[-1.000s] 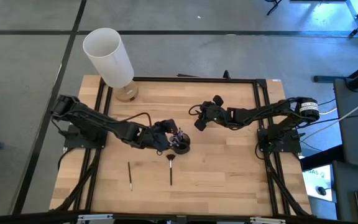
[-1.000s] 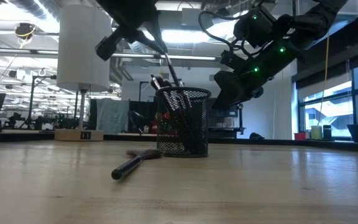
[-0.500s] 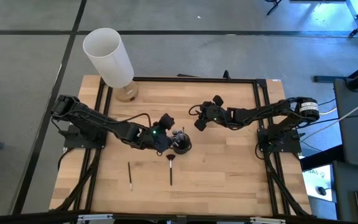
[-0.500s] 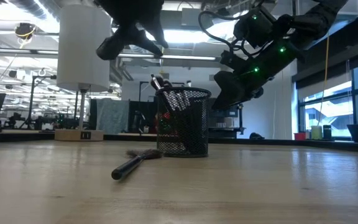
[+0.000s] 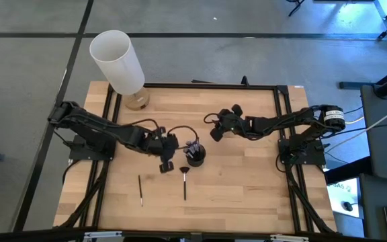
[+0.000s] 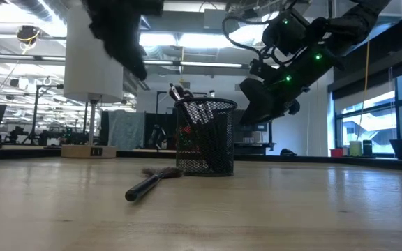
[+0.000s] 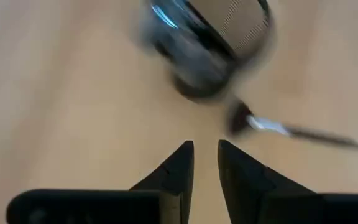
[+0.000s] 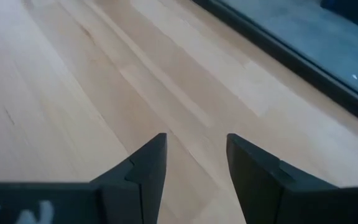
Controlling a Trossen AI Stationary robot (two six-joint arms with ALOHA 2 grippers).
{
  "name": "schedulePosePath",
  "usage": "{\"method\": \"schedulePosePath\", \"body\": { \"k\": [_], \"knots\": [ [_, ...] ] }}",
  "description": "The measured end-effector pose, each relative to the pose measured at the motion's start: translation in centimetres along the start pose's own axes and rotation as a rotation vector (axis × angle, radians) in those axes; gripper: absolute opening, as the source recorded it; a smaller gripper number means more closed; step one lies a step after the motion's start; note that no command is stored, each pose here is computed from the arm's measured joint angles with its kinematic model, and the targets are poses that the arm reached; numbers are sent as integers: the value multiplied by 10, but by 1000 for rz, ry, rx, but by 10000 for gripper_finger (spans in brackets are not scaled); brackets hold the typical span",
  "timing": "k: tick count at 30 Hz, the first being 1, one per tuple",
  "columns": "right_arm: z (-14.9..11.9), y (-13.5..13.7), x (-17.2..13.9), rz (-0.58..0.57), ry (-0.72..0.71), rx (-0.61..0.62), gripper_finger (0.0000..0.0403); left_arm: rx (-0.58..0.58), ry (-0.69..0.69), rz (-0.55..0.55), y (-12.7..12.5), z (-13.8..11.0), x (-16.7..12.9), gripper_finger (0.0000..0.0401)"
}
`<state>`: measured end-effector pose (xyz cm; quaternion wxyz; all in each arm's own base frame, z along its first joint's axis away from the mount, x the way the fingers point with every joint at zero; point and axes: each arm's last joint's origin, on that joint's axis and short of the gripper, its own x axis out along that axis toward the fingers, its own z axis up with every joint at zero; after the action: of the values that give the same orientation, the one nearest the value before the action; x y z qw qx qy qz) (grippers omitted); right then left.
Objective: Pick & Place Makeup Brushes
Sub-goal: Put the eyeshadow brush into the makeup organizer
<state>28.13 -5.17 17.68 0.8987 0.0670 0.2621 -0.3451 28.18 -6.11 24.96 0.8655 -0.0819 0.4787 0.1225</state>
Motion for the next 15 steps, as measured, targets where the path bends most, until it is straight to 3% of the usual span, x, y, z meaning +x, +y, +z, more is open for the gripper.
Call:
{"method": "schedulePosePath", "body": {
  "k": [6, 11, 13, 15],
  "knots": [
    [-5, -8, 3, -41, 62, 32, 167, -91, 332, -194, -11, -39, 31, 85],
    [-4, -15, 6, -64, 65, 64, 167, -347, 574, -168, -13, -72, 38, 102],
    [-2, -18, 8, -70, 53, 74, 167, -310, 634, -205, -19, -81, 35, 108],
    [1, -20, 10, -67, 43, 68, 167, -169, 656, -274, -28, -88, 31, 111]
  ]
}}
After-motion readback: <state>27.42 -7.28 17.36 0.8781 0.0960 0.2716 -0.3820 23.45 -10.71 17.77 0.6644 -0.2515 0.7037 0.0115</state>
